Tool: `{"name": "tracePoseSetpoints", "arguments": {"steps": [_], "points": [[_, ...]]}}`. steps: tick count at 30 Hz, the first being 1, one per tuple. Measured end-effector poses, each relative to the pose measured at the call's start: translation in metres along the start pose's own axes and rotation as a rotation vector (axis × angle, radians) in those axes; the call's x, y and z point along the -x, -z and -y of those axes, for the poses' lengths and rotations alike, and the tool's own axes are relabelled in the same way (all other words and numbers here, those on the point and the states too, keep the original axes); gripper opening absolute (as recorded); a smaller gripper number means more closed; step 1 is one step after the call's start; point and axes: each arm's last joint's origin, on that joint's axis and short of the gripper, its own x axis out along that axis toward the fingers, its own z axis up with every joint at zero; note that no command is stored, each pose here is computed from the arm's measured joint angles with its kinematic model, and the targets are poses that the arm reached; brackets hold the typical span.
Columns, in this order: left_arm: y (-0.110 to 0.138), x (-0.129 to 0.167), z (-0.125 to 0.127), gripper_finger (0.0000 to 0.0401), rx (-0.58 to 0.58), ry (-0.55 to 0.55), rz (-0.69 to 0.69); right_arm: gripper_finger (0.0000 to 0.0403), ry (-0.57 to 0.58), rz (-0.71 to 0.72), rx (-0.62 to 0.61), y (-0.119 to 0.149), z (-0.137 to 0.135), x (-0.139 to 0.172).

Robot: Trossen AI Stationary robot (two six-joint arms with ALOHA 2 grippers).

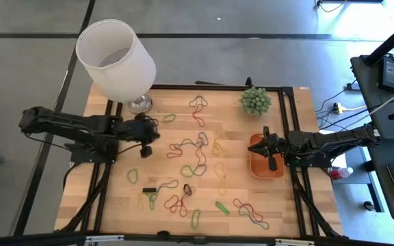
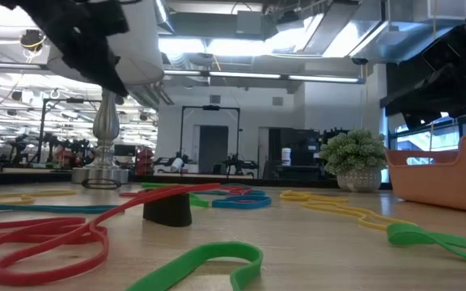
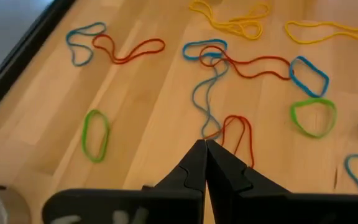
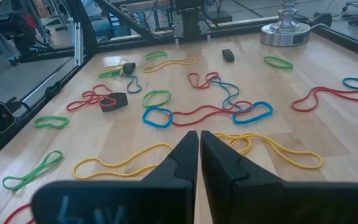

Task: Pick and place rubber bands into bin
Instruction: Put the red rubber band into the orange bin

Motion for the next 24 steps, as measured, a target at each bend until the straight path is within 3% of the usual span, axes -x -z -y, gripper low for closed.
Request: {"name": "tracePoseSetpoints", "arguments": {"steps": [14,20,24], "points": [[-0.007,-0.031,0.012,0.0003,0.164,0.001,-0.126,0.0023,0.000,-0.001,0.000,0.000,0.000,0.000],[-0.006,-0.031,0.013,0.0003,0.002,0.038,-0.136,0.0023,0.000,-0.001,0.000,0.000,0.000,0.000],[-0.007,-0.031,0.010,0.0002,-0.008,-0.025,-0.119,0.0023,0.000,-0.001,0.000,0.000,0.000,0.000]]}}
